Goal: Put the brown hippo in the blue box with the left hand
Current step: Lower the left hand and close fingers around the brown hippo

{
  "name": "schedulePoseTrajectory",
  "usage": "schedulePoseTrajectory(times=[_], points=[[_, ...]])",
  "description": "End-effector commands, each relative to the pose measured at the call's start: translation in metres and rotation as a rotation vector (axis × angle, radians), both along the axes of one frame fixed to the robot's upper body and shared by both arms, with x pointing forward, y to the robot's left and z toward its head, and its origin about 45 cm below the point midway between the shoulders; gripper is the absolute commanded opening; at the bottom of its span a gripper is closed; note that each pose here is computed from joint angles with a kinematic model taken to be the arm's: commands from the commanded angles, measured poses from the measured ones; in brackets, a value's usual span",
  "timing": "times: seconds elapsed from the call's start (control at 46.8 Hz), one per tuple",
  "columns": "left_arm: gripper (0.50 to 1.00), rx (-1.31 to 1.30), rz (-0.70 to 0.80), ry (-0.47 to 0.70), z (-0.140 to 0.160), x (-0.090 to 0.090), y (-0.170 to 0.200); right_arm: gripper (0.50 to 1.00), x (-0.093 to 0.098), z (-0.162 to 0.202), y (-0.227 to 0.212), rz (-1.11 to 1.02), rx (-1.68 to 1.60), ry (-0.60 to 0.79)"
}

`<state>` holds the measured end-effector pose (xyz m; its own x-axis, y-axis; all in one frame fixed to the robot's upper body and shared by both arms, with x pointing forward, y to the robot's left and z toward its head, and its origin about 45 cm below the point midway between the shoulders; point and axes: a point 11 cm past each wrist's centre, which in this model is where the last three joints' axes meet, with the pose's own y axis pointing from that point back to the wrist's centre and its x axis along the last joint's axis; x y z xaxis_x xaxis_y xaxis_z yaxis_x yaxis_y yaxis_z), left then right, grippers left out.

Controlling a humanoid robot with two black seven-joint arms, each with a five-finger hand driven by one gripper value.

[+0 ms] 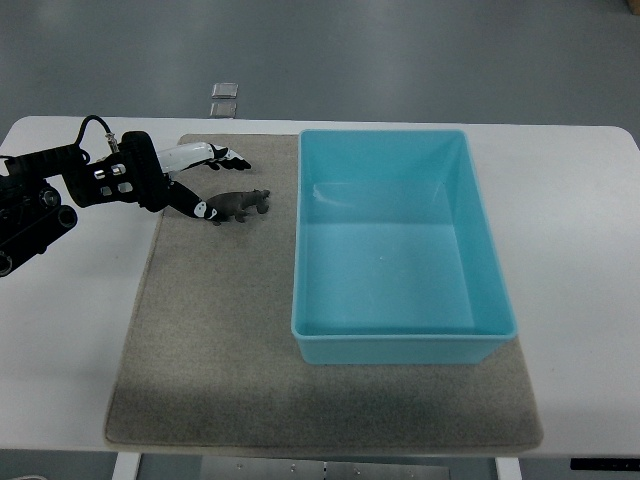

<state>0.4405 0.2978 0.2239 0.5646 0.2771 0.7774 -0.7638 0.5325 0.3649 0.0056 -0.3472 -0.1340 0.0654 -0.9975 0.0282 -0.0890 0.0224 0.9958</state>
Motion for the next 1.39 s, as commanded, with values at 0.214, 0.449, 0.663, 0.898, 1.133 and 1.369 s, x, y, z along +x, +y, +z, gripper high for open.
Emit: schedulePoseTrajectory(times=[0.214,0.449,0.663,0.898,1.133,1.369], points=[[0.823,0.008,-0.004,-0.008,-0.005,-0.001,-0.004,0.936,0.0,0.0,0.0,0.0,0.0,0.001],[0.789,0.016,-0.009,0.0,-0.008,-0.002,-0.004,0.936,0.0,0.0,0.0,0.0,0.0,0.001],[0.771,0.018,-0.009,-0.001,-0.008,-0.002,-0.005,0.936,0.0,0.0,0.0,0.0,0.0,0.001],[0.741,0.025,-0.013,0.003,-0.01,-0.003,-0.005,0.936,0.0,0.0,0.0,0.0,0.0,0.001],[0.731,0.028,-0.014,0.004,-0.01,-0.003,-0.005,0.936,0.0,0.0,0.0,0.0,0.0,0.001],[0.698,0.032,-0.016,0.007,-0.012,-0.004,-0.005,0.936,0.0,0.0,0.0,0.0,0.0,0.001]])
